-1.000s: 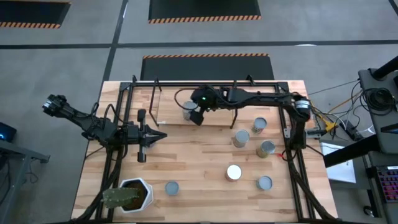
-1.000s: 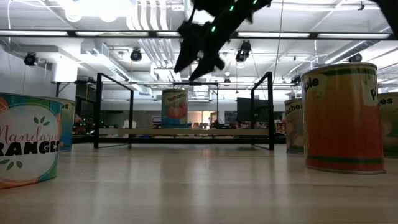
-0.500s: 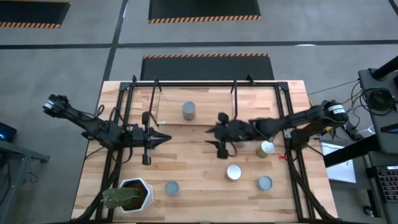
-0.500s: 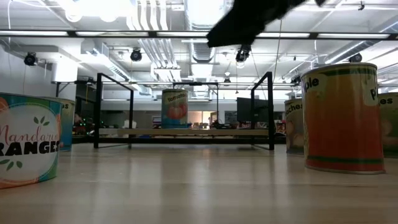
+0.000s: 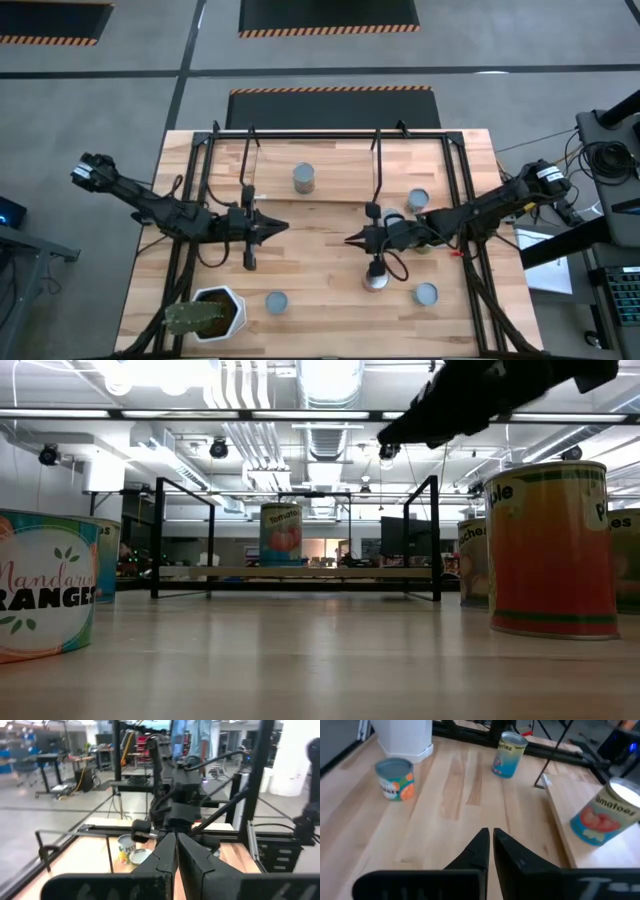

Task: Pick and place cans onto a shelf
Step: Put the canned tomatoes on the shelf

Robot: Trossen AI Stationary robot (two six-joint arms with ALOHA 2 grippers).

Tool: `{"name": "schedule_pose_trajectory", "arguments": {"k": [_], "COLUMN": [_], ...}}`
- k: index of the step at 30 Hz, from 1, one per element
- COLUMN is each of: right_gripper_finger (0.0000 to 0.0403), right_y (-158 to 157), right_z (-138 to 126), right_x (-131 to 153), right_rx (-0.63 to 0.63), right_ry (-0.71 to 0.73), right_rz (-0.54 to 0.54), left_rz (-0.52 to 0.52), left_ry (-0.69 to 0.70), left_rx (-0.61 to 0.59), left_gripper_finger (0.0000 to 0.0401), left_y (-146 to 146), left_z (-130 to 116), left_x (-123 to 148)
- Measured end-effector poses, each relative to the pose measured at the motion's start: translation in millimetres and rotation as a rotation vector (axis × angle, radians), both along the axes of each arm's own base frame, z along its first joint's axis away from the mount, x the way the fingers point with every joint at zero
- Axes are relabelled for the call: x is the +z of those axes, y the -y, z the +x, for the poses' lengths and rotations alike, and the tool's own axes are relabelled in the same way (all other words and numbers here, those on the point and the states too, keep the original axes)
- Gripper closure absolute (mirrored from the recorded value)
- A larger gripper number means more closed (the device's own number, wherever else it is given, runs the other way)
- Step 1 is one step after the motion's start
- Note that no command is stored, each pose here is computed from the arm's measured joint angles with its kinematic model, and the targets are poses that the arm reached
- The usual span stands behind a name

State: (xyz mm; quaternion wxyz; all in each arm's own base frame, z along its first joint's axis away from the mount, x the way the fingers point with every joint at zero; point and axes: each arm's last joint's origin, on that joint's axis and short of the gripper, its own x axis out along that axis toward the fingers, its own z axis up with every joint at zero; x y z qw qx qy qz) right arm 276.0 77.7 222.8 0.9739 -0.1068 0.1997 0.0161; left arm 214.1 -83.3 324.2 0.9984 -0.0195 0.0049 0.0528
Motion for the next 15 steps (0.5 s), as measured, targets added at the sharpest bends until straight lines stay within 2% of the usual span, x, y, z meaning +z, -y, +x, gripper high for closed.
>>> {"name": "schedule_pose_trajectory", "arguments": {"k": [7, 11, 15], "right_gripper_finger": [0.039, 0.039, 0.039], "right_y": [15, 26, 37], "right_z": [-11, -18, -21], "right_x": [19, 34, 43], "right_rx": [0.042, 0.059, 0.08], "right_ry": [0.081, 0.134, 0.168], "right_rz": [-0.124, -0.166, -0.174], "left_rz": [-0.104, -0.124, -0.117], "left_ry": [-0.016, -0.031, -0.089], "left_rx": [0.123, 0.171, 0.184], "left_gripper_finger": [0.0401, 0.0401, 0.0401], "left_y": [-26, -43, -56], "left_z": [15, 21, 31], "left_x": [-7, -7, 4]}}
